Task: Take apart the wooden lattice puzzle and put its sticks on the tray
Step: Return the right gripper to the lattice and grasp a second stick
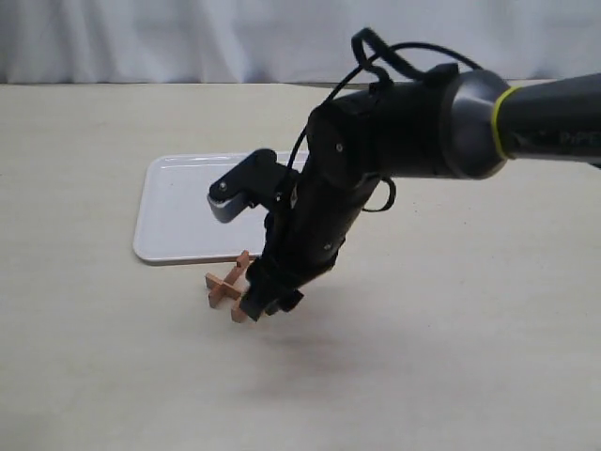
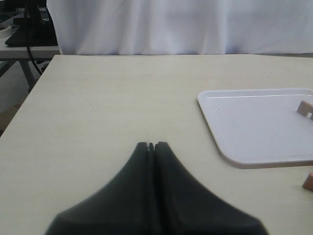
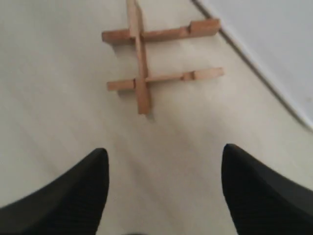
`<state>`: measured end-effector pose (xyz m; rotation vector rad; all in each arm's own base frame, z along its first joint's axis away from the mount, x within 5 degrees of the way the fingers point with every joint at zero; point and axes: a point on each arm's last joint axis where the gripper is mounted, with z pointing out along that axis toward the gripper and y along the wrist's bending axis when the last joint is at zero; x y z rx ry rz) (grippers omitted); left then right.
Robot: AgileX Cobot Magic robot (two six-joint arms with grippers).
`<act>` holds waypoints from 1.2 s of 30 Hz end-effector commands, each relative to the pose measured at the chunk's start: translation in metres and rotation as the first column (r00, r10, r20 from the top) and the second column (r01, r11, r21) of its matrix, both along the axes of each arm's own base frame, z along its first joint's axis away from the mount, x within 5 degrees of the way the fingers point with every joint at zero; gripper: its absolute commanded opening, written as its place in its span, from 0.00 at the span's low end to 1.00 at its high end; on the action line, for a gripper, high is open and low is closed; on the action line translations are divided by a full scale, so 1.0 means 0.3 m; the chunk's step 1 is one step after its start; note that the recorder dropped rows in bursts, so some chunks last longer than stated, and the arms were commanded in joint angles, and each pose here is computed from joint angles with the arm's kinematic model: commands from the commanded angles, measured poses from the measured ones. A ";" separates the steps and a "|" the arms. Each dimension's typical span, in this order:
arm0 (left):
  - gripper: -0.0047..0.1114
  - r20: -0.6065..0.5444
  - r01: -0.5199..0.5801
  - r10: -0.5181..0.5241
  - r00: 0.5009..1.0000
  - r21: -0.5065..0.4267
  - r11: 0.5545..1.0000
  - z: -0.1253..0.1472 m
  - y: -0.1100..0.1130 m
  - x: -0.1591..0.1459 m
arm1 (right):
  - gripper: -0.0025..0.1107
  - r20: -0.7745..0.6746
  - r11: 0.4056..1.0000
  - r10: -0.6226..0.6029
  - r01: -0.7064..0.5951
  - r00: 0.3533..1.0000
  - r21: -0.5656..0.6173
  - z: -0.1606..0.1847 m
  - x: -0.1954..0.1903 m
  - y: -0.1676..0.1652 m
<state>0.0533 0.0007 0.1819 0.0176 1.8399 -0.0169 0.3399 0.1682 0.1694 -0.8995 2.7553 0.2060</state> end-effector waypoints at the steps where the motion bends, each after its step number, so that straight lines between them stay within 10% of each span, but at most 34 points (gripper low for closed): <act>1: 0.04 0.005 0.009 -0.009 1.000 0.002 1.000 -0.001 -0.002 0.000 | 0.57 0.032 0.999 0.046 -0.046 0.998 -0.003 -0.035 -0.033 0.028; 36: 0.04 0.005 0.009 -0.009 1.000 0.002 1.000 -0.001 -0.002 0.000 | 0.37 0.176 0.995 0.100 -0.100 0.979 -0.010 -0.182 0.007 0.050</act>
